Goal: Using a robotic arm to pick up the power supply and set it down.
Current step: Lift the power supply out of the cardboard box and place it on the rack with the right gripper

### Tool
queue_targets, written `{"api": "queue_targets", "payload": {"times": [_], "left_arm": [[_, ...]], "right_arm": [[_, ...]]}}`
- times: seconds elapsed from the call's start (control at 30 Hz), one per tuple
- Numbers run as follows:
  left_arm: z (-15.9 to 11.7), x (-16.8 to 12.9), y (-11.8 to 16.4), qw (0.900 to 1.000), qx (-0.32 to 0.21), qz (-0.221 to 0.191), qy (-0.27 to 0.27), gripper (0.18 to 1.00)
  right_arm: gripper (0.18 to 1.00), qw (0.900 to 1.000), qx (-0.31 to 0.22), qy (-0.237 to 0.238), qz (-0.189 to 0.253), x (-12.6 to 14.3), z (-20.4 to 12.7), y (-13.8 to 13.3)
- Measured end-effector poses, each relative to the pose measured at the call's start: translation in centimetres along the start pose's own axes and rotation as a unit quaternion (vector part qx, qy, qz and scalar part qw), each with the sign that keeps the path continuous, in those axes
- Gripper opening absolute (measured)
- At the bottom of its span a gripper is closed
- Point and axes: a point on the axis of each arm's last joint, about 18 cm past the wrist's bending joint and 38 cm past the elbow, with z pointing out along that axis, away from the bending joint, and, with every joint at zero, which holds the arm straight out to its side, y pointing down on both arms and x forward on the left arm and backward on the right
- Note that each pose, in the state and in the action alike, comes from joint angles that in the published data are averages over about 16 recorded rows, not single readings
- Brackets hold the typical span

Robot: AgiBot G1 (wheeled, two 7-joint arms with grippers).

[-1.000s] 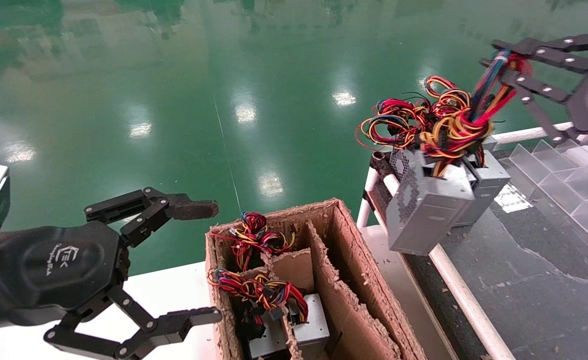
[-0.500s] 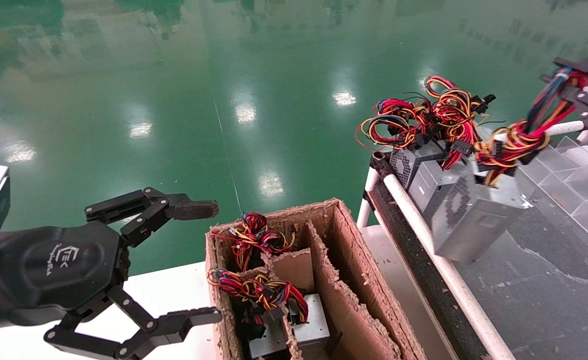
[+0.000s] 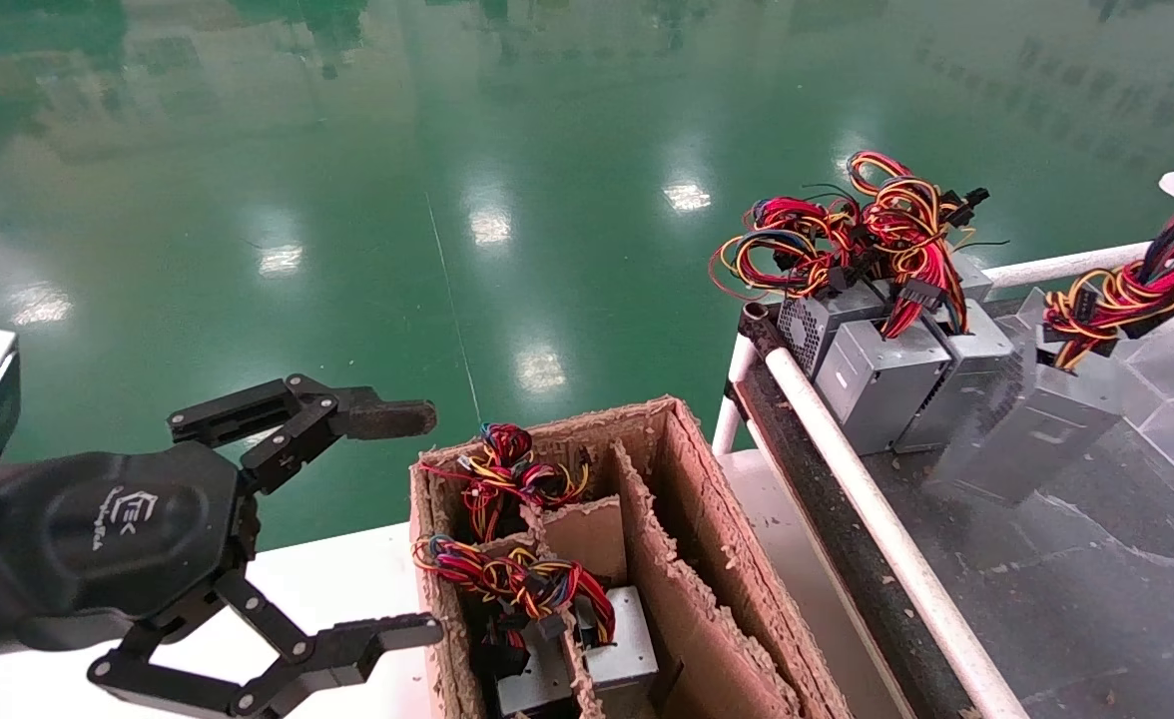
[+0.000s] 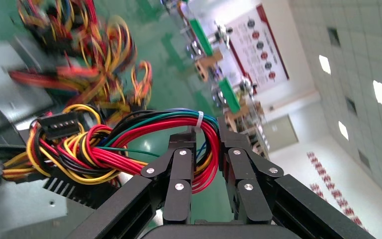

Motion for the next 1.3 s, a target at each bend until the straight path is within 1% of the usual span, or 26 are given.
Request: {"api": "queue_targets", "payload": {"times": [0.23, 0.47, 0.93, 1.3], "left_arm": [[0.0, 0.0, 0.0, 1.0000, 0.000, 0.000, 0.000, 1.001], [0.0, 0.0, 0.0, 1.0000, 0.000, 0.000, 0.000, 1.001], [0.0, 0.0, 0.0, 1.0000, 0.000, 0.000, 0.000, 1.001], [0.0, 0.0, 0.0, 1.0000, 0.000, 0.000, 0.000, 1.001]], "right_arm": [[0.263, 0.999, -0.034, 0.002, 0.011, -0.3, 1.3, 2.5], [0.263, 0.999, -0.048, -0.001, 0.017, -0.3, 3.0, 3.6], [0.263, 0.999, -0.039, -0.005, 0.021, -0.7, 6.9, 3.2], [0.263, 0.999, -0.034, -0.009, 0.024, -1.6, 9.6, 2.6]]}}
